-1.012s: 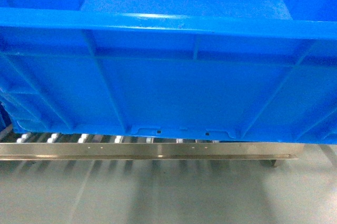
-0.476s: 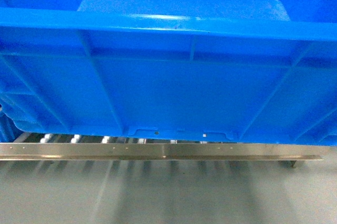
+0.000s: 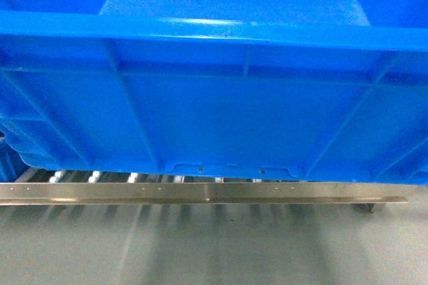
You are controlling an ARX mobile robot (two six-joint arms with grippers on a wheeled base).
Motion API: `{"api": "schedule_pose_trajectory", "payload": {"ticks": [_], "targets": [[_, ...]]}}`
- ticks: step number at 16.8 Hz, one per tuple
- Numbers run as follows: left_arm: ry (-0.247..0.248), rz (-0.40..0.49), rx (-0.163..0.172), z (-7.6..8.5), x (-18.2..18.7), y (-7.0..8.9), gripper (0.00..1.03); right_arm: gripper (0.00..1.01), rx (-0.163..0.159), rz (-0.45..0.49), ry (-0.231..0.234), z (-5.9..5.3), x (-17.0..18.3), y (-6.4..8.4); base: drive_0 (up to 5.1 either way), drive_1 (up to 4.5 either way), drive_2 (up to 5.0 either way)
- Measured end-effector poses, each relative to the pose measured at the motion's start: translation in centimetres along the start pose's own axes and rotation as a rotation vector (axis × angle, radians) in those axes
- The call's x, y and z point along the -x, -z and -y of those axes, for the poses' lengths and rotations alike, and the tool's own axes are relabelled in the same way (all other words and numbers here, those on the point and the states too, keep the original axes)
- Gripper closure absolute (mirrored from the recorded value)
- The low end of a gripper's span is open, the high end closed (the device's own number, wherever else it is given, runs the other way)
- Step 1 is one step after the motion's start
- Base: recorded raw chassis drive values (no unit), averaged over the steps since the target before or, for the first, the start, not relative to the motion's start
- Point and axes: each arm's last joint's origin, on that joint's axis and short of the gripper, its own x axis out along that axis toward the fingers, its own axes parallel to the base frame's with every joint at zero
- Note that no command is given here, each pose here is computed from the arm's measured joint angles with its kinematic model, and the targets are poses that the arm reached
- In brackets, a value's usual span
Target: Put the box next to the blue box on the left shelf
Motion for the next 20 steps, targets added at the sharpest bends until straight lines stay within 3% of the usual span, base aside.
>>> {"api": "schedule_pose_trajectory", "payload": {"ticks": [8, 20], "targets": [[0.0, 0.0, 0.0, 0.0, 0.0, 0.0, 0.94, 0.93, 0.0, 0.001, 0.0, 0.0, 0.0, -0.01, -5.1, 2.33, 2.3], [0.0, 0.001, 0.001, 0.01, 0.0, -0.01, 0.94, 0.93, 0.0, 0.001, 0.0, 0.0, 0.01, -0.02, 0.0, 0.0, 0.0]]}}
